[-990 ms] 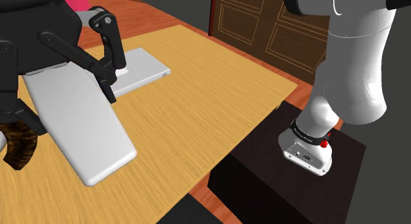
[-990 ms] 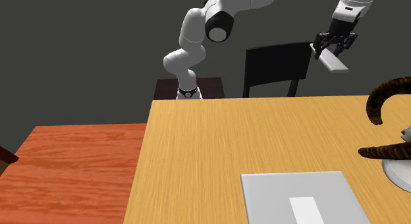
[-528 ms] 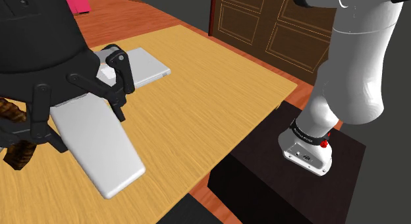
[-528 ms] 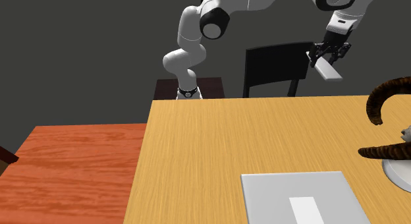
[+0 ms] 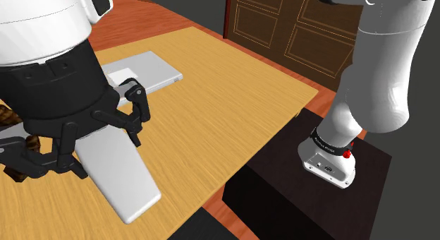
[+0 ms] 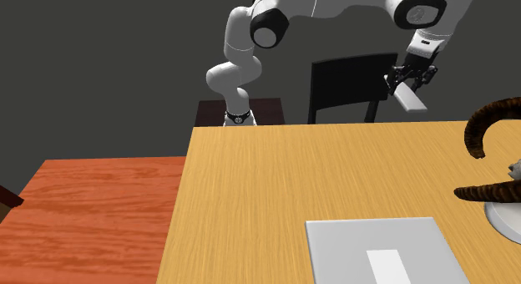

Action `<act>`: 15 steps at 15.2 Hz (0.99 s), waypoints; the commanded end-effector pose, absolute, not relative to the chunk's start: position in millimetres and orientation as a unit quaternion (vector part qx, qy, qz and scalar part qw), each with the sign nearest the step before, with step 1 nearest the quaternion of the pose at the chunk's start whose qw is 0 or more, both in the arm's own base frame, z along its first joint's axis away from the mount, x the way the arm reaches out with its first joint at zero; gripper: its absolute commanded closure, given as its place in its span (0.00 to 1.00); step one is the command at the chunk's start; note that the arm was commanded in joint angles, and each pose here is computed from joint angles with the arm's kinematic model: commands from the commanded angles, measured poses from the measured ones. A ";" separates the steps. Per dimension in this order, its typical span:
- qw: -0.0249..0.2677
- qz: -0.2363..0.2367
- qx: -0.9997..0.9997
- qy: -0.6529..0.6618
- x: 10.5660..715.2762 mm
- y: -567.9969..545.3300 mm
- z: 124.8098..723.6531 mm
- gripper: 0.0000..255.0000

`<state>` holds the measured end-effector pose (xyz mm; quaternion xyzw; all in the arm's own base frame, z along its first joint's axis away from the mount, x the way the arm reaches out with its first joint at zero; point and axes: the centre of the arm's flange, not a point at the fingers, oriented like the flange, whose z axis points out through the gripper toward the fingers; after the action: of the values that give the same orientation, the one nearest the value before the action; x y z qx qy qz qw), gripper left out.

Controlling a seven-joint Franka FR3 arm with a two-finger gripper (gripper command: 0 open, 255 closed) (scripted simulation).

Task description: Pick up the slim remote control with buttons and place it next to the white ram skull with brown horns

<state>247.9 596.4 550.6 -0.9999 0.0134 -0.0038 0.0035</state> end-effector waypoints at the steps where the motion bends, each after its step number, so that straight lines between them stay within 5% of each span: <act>1: 0.004 -0.004 -1.000 0.013 247.8 596.0 539.7 1.00; 15: 0.004 -0.004 -1.000 0.013 247.8 596.0 465.8 1.00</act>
<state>247.7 595.8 470.7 -0.9999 0.0133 -0.0037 0.0035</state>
